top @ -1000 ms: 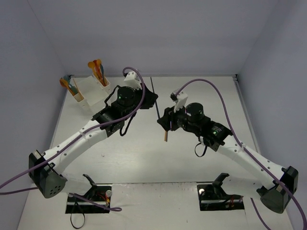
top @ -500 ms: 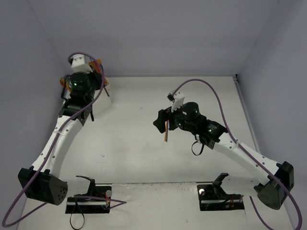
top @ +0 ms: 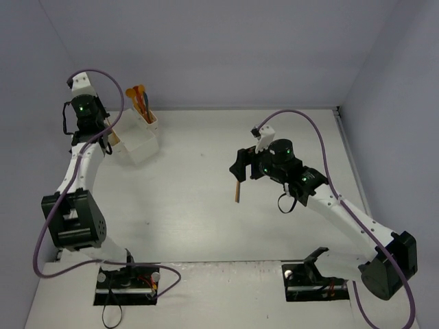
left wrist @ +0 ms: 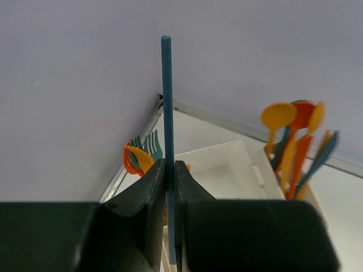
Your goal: Sort the eating utensils into containers
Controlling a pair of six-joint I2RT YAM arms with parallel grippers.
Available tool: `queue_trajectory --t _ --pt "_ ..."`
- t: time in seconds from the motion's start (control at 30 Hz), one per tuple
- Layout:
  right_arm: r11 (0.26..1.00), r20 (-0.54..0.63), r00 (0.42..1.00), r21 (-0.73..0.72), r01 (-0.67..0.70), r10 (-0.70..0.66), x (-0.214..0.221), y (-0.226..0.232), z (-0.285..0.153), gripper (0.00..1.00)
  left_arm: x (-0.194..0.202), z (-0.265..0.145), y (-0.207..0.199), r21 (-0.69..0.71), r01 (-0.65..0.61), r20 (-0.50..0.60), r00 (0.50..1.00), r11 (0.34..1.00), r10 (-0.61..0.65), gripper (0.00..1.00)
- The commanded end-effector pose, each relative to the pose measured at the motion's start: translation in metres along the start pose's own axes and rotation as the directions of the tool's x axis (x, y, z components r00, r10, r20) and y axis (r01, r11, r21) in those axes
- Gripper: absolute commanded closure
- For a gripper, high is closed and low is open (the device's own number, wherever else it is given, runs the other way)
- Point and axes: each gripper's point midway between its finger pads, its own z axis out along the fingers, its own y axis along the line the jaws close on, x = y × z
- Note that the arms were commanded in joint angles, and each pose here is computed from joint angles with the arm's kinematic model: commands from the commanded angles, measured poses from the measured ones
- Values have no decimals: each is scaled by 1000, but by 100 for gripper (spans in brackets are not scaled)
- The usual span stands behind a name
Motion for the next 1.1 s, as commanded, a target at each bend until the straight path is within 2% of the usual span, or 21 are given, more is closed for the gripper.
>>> queue_trajectory --t 0.0,0.27,0.53,0.63,0.8,0.87,0.97,1.07 --pt "999 56 998 -40 4 -2 -15 3 -2 22 -53 17 0 16 2 193 981 1000 -5 100" --pt "1000 40 999 -26 -3 4 -11 -1 1 22 -14 37 -1 15 40 170 984 999 -42 100" --pt "1000 25 1000 -12 -7 7 -4 -5 1 22 20 39 1 8 65 134 989 998 -66 98" --pt "1000 21 1000 -10 -9 10 -2 -5 1 22 32 37 0 16 76 110 991 997 -77 91" --pt "1000 19 1000 15 -21 21 0 -10 0 22 17 21 5 7 77 142 987 997 -78 60" --pt "999 22 999 38 -32 31 1 -14 0 22 6 11 9 -8 83 165 983 996 -81 51" --pt "993 24 998 101 -65 63 2 -24 1 22 -10 -8 14 -20 106 190 977 994 -101 40" --pt "973 15 994 202 -108 107 8 -41 4 24 -17 -27 13 -7 142 170 976 990 -138 33"
